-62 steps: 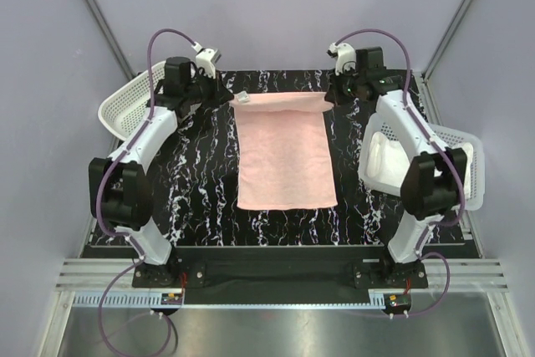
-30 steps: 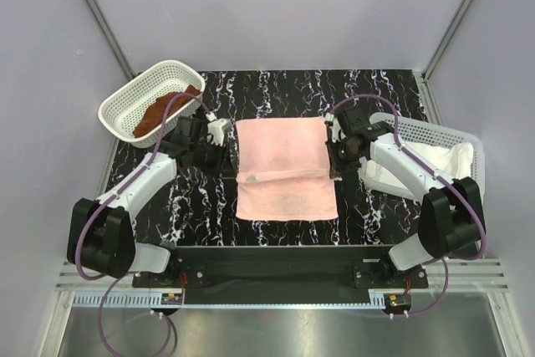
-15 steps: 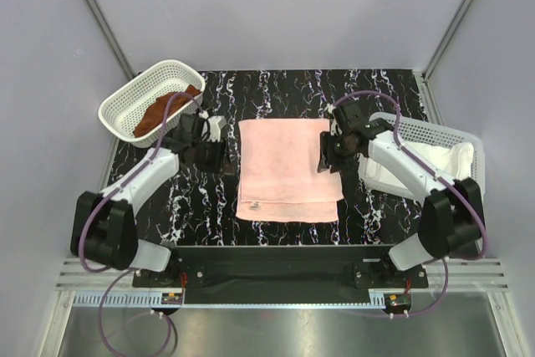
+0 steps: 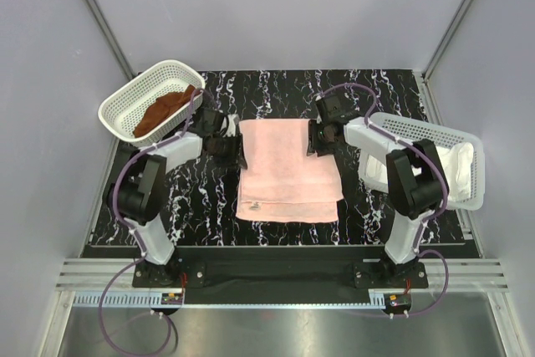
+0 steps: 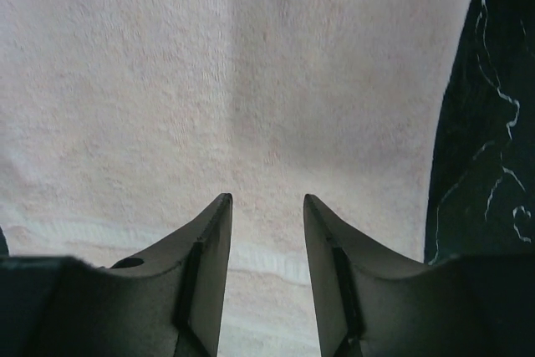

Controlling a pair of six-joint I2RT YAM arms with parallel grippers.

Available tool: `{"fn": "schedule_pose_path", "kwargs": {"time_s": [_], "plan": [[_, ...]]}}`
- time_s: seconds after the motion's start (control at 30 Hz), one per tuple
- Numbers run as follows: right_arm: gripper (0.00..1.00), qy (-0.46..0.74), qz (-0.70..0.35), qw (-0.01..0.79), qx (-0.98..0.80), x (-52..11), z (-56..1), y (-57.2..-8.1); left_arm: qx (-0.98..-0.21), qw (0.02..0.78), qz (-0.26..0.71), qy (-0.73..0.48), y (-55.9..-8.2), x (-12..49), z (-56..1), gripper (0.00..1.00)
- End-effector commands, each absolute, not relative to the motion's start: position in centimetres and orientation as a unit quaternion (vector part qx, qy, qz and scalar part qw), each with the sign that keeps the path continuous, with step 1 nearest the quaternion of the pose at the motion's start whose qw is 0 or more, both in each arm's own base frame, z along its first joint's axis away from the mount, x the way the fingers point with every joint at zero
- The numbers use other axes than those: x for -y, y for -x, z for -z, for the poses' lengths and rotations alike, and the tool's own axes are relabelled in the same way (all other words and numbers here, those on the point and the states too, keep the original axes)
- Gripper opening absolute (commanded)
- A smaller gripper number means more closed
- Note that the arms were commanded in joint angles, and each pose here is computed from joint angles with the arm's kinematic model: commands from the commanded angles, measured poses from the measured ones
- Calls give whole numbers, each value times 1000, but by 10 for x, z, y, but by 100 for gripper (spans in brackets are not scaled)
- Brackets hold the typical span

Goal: Fold and stack the towels
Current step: Fold the towel

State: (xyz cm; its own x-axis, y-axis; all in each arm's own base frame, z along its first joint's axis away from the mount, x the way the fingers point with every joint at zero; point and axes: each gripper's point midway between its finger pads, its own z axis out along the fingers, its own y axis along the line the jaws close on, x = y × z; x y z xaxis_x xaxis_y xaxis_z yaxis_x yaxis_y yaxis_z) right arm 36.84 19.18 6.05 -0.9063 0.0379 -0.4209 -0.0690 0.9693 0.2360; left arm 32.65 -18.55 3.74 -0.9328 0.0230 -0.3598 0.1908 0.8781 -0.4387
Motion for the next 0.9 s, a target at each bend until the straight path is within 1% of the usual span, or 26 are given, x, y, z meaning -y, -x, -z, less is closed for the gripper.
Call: {"fn": "schedule_pose_path", "kwargs": {"time_s": [0.0,0.07,0.13,0.17,0.2,0.27,0.33,0.37,0.47,0.5,0.57,0.6,0.63,0.67,0.73,0.77,0.8,0.83,0.87], "plan": [[45,3,-142,270,-952,-208,-70,-406,-928,272,248,-60,-385,199,-71,47],[43,-11,-139,276,-951,-210,-62,-415,-921,290,252,-63,-404,206,-80,46],[43,-19,-143,280,-949,-214,-60,-423,-917,292,263,-74,-418,215,-82,46],[43,-22,-144,276,-950,-216,-52,-427,-921,281,259,-75,-420,215,-78,46],[43,-25,-149,281,-948,-219,-53,-433,-932,265,238,-73,-424,210,-61,45],[43,-34,-153,277,-948,-224,-43,-439,-943,248,210,-69,-433,204,-56,44],[43,-44,-157,280,-946,-227,-40,-446,-955,228,179,-67,-438,196,-35,40],[43,-50,-152,276,-948,-227,-33,-449,-955,229,175,-68,-444,195,-39,38],[43,-66,-159,276,-946,-234,-26,-459,-963,215,149,-67,-452,188,-24,38],[43,-71,-163,284,-942,-237,-31,-467,-960,231,141,-68,-466,187,-33,37],[43,-84,-162,284,-941,-239,-24,-475,-966,215,128,-64,-472,181,-22,37],[43,-86,-169,293,-937,-244,-31,-483,-963,233,123,-63,-488,181,-33,37],[43,-92,-171,294,-936,-245,-31,-487,-966,222,118,-60,-491,178,-21,37],[43,-101,-157,297,-936,-242,-24,-492,-967,222,115,-54,-497,172,-23,37],[43,-113,-161,309,-930,-245,-29,-505,-964,234,116,-50,-517,170,-24,37],[44,-116,-161,307,-931,-247,-22,-508,-964,236,117,-43,-524,163,-24,37],[44,-117,-171,316,-926,-252,-29,-517,-964,230,125,-47,-528,163,-16,37],[44,-113,-176,316,-925,-256,-30,-520,-958,250,132,-48,-541,165,-28,37],[44,-107,-178,308,-928,-259,-22,-522,-958,249,134,-48,-544,161,-31,37]]}}
